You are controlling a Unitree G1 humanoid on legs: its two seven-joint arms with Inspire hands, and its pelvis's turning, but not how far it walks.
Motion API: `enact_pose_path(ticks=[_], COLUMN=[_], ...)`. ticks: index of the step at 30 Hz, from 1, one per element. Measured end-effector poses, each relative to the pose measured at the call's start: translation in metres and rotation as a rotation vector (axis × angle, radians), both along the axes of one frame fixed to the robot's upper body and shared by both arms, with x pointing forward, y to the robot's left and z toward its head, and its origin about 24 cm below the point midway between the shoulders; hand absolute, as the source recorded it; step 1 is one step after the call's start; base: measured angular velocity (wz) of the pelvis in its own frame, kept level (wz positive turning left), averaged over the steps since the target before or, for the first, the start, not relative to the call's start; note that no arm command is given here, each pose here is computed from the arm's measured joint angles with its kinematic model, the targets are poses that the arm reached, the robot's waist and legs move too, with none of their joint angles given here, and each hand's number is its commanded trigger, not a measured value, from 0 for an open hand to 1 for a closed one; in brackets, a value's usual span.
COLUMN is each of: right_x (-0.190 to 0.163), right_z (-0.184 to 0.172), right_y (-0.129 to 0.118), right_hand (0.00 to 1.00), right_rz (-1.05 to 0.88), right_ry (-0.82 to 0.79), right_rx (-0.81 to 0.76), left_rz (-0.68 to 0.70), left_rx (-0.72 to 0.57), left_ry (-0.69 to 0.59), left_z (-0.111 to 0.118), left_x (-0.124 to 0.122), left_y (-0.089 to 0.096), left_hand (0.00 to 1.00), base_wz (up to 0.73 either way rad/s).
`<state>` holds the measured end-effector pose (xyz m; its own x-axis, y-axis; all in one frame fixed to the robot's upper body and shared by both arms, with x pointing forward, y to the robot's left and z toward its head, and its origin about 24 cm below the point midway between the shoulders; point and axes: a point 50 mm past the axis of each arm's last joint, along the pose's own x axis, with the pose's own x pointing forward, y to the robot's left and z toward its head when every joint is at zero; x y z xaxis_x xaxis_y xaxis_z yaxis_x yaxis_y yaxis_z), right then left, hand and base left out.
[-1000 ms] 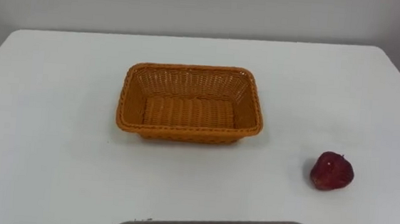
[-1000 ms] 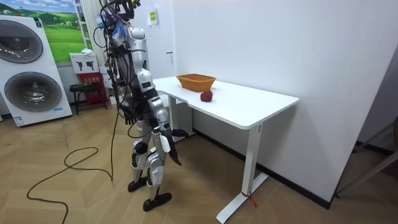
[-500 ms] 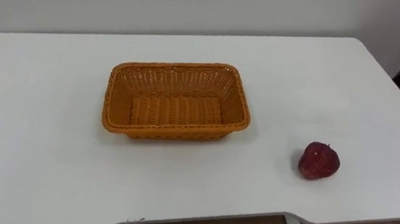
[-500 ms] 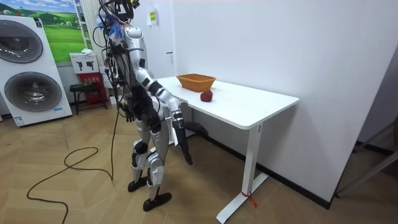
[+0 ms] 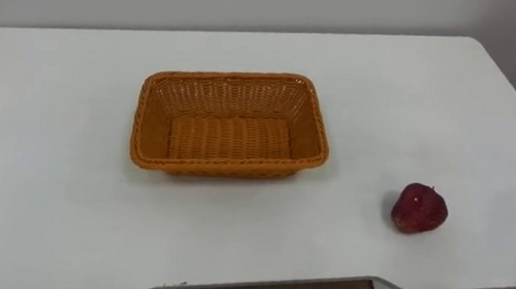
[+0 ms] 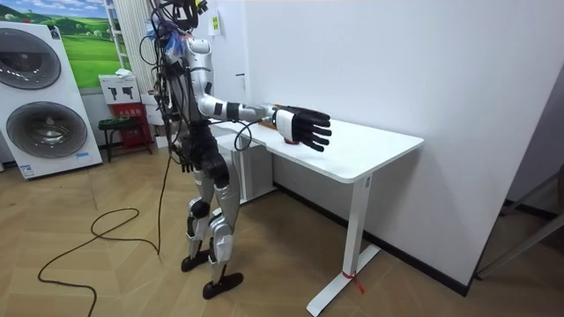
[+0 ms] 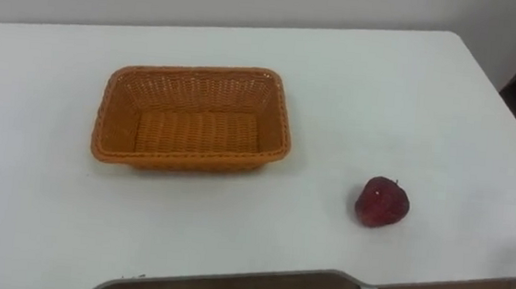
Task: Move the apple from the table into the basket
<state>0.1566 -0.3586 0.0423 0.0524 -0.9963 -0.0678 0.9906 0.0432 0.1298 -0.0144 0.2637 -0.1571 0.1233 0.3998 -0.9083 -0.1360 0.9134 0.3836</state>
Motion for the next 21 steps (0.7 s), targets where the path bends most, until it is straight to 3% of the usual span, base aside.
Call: enact_pose_path(ticks=[21], right_x=[0.056], right_z=[-0.022], right_y=[0.076], right_hand=[0.00], right_rz=[0.896], right_ry=[0.129], right_rx=[-0.066], left_rz=[-0.061], left_rx=[-0.086], left_ry=[0.004], left_z=[-0.002], left_x=[-0.002], left_y=[-0.006], left_hand=[0.00], base_wz=[0.00])
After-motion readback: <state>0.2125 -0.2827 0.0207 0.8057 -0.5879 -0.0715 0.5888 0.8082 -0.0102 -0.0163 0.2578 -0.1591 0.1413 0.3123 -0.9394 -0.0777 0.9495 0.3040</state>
